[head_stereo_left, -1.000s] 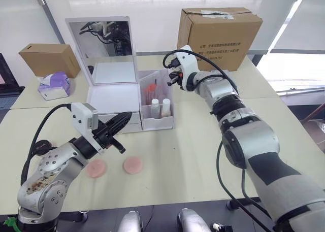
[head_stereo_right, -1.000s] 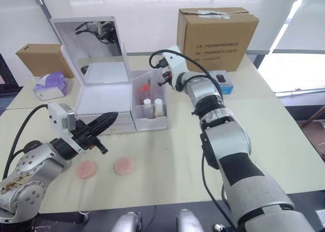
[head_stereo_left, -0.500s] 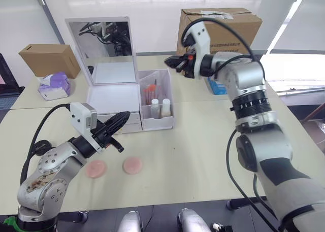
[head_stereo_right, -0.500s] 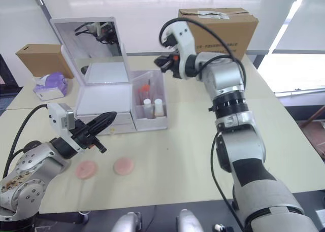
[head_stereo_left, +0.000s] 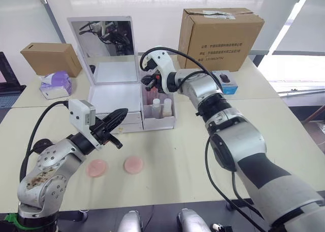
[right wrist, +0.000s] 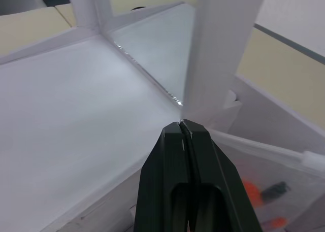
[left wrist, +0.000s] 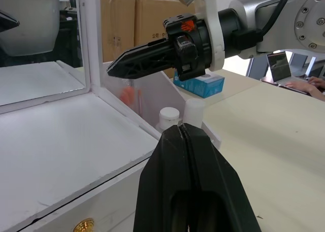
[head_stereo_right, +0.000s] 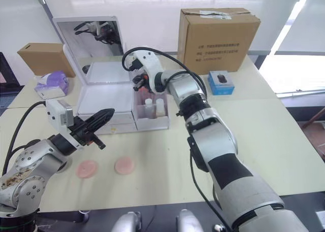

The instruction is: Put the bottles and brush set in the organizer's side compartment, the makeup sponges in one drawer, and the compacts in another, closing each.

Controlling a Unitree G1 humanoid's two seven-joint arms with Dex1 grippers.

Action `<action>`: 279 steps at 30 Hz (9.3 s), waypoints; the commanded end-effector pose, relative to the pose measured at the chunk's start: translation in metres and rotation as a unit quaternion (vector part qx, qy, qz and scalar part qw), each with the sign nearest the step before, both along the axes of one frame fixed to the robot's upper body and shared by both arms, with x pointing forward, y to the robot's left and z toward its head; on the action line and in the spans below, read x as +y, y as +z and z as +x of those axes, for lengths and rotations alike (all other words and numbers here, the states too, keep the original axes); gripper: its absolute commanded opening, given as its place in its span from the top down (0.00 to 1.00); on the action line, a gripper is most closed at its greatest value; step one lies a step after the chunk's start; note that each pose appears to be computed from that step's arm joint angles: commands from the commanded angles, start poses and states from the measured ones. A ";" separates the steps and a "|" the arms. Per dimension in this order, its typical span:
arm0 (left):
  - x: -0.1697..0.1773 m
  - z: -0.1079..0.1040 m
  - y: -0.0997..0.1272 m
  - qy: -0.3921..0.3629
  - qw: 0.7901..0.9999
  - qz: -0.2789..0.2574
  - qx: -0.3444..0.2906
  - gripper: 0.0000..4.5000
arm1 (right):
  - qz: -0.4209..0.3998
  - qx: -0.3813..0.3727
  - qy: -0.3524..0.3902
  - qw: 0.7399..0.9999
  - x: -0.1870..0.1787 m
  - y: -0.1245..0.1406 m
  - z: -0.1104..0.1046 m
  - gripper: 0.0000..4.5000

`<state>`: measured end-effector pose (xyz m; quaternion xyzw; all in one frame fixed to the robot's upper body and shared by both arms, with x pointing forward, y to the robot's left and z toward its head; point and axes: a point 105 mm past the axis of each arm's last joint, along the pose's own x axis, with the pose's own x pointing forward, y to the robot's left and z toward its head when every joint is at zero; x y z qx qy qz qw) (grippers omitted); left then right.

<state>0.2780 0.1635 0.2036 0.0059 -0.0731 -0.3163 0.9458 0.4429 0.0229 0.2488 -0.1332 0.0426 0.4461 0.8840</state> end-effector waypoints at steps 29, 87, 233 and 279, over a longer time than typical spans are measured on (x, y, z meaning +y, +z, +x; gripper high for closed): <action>-0.016 -0.001 0.029 -0.004 0.999 0.006 -0.038 1.00 | -0.079 -0.066 -0.128 0.986 -0.017 -0.011 0.023 0.99; 0.204 -0.017 -0.033 0.136 0.977 0.144 0.083 0.00 | 0.026 0.003 -0.101 0.995 -0.236 -0.057 -0.170 0.01; 0.060 -0.102 -0.087 -0.146 0.960 0.173 0.164 0.01 | -0.033 0.122 0.177 0.976 -0.231 0.015 -0.232 0.00; -0.043 -0.036 -0.142 -0.036 0.986 0.121 0.110 0.01 | -0.072 0.150 0.128 0.978 -0.218 0.042 -0.252 0.00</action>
